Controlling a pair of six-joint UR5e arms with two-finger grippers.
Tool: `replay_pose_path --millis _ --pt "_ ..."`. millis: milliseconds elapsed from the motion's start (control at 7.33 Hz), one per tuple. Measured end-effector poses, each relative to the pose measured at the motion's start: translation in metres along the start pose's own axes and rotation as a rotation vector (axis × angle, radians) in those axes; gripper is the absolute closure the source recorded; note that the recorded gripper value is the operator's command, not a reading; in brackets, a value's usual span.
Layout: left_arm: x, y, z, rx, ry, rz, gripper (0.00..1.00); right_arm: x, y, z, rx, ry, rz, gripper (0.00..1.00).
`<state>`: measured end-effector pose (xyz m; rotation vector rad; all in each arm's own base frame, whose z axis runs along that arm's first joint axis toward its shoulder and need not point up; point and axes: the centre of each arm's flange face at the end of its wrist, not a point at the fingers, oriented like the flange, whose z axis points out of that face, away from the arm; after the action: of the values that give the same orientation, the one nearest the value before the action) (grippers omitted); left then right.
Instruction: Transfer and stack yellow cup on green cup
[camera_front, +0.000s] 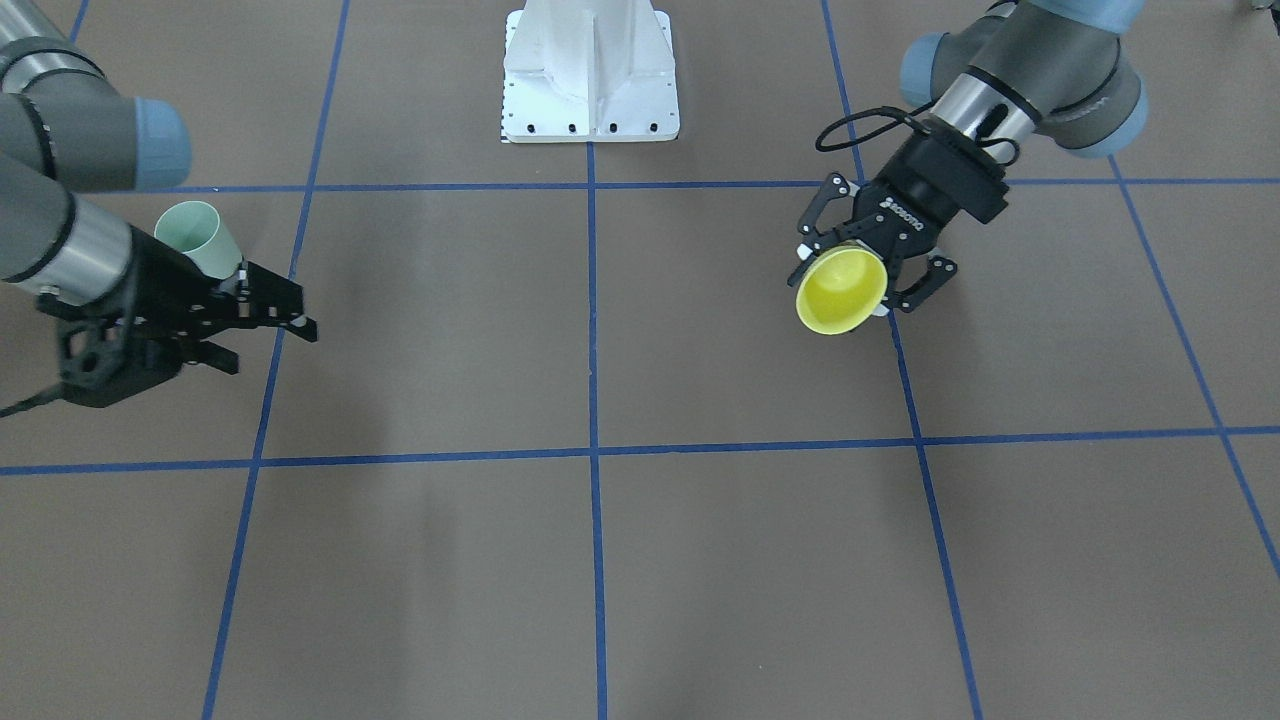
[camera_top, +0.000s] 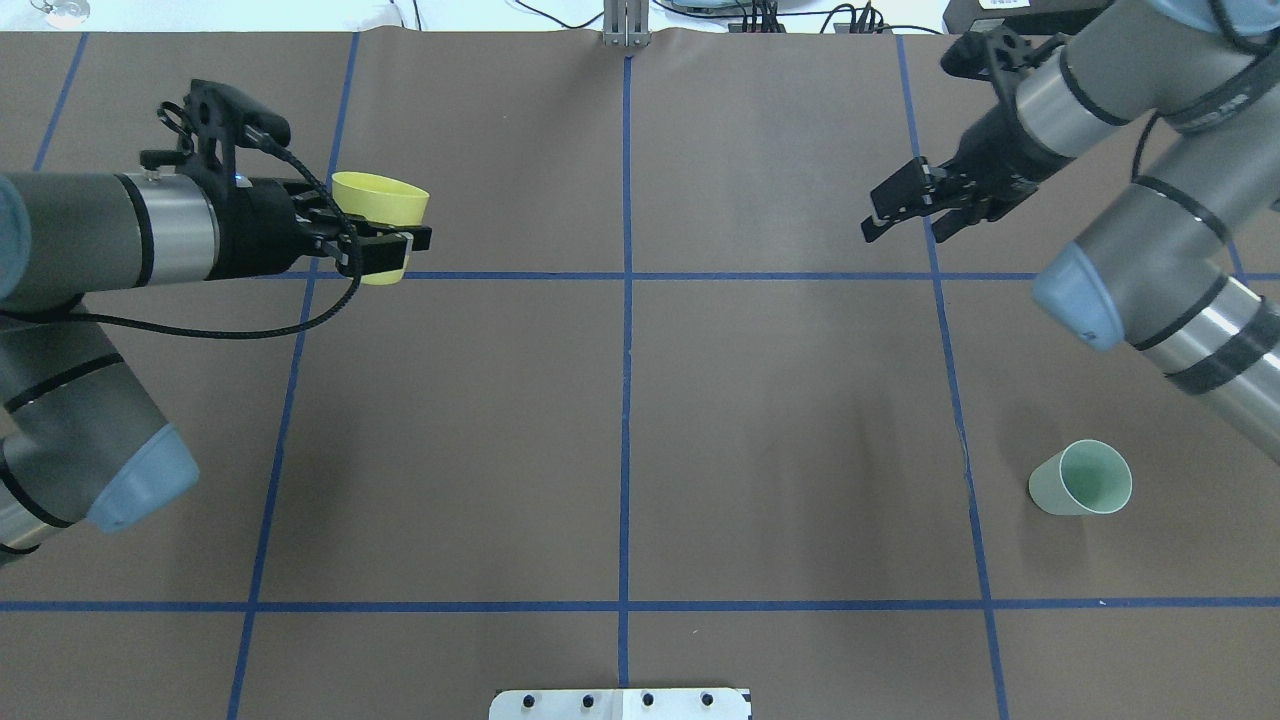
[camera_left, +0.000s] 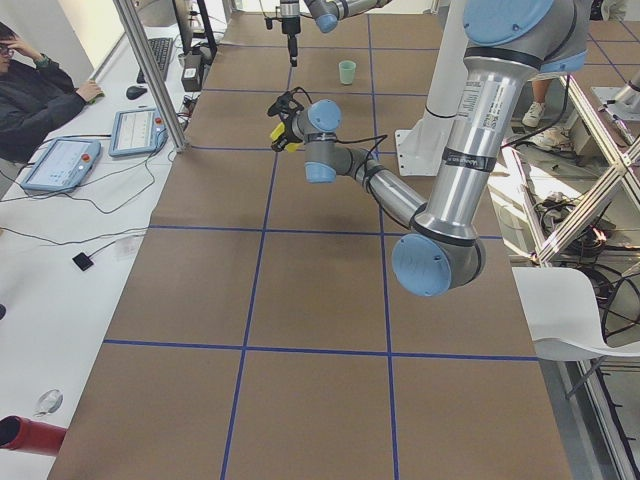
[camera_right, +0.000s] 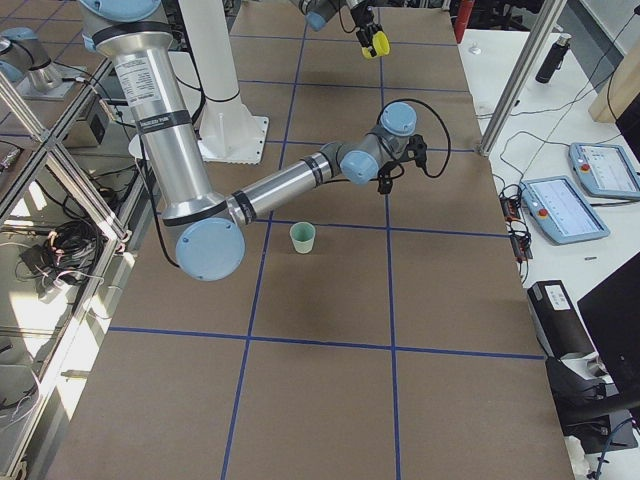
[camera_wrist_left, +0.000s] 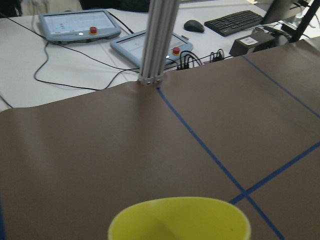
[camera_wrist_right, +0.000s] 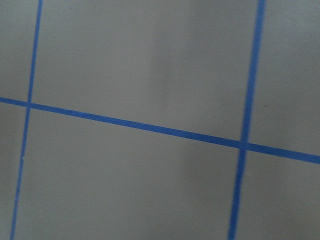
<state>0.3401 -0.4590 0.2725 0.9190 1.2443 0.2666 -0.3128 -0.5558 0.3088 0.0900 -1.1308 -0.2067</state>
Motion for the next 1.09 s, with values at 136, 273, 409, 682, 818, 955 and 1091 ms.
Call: replay_pose_path --millis 136,273,409,682,818,955,1091 --pt "0.017 0.011 0.018 0.007 0.065 0.013 1.0 -0.041 -0.002 0.018 -0.019 -0.022 -0.041 0.01" --pt "0.032 0.023 0.032 0.013 0.121 0.024 1.0 -0.075 -0.001 0.03 -0.033 -0.046 -0.077 0.01" --pt "0.048 0.032 0.043 0.011 0.166 0.031 1.0 -0.1 0.001 0.036 -0.042 -0.066 -0.104 0.01" --pt "0.084 0.051 0.07 -0.007 0.244 0.041 1.0 -0.132 0.004 0.04 -0.052 -0.093 -0.11 0.01" --pt "0.095 0.059 0.081 -0.008 0.274 0.045 1.0 -0.146 0.006 0.042 -0.057 -0.105 -0.094 0.01" --pt "0.104 0.061 0.093 -0.002 0.299 0.049 1.0 -0.161 0.008 0.044 -0.062 -0.117 -0.075 0.01" --pt "0.112 0.06 0.101 0.007 0.317 0.052 1.0 -0.174 0.01 0.046 -0.066 -0.124 -0.049 0.01"
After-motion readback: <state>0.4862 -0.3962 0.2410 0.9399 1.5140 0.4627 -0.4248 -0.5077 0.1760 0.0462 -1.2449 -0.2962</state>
